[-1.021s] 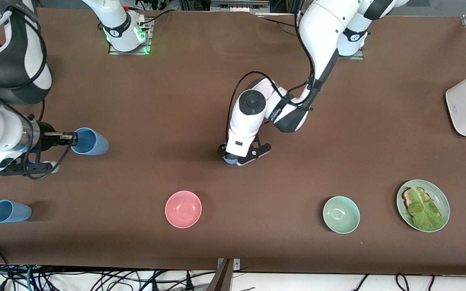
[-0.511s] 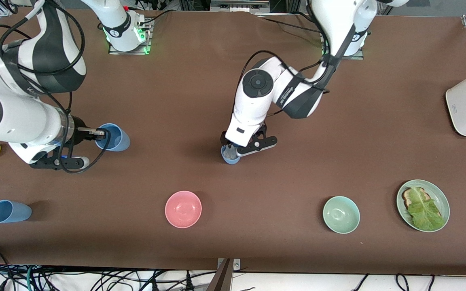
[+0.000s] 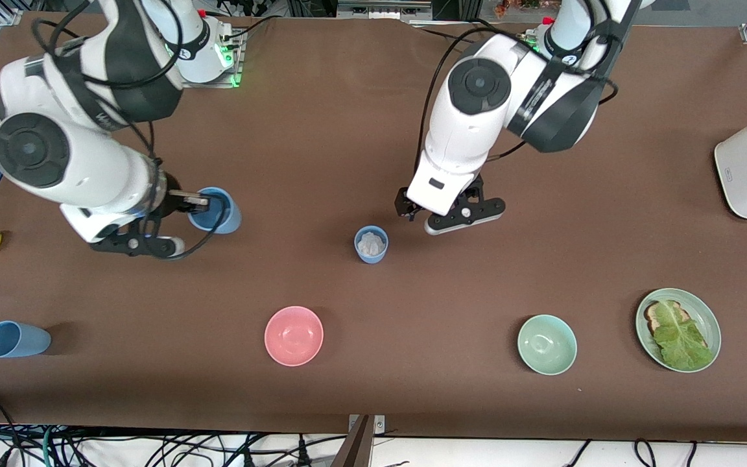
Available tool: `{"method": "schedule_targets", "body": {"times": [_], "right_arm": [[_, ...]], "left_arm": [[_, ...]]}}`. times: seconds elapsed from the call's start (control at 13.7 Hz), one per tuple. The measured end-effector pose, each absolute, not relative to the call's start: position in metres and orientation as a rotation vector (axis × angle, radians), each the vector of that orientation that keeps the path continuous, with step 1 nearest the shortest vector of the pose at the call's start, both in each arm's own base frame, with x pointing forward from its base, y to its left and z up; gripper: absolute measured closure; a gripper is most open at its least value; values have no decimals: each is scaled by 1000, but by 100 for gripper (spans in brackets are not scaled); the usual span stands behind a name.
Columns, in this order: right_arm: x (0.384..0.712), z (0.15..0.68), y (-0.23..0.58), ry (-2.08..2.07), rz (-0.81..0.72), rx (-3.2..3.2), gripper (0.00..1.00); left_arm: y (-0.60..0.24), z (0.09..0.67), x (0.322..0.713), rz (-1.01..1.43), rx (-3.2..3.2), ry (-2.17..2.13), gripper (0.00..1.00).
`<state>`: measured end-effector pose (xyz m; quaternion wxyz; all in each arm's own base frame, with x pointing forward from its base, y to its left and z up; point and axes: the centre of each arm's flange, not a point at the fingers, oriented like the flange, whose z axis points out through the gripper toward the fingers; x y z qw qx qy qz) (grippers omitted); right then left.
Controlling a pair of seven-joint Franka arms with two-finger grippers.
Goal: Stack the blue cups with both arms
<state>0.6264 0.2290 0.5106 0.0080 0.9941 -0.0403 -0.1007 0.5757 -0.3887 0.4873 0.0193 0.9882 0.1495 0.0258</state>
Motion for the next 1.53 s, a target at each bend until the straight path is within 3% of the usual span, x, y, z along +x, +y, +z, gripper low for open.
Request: {"method": "schedule_targets", "body": {"times": [0.51,1.17,1.53], "right_arm": [[591,506,343,-237,-235,3167,95],[555,422,458,-379,-114,3132,95],[549,405,475,-407,-93,3125,95]], "left_arm": [[-270,554,614,178,3007,670,0],[-98,552,659,171,3147,131,0],[-34,559,658,141,3191,-66,0]]}}
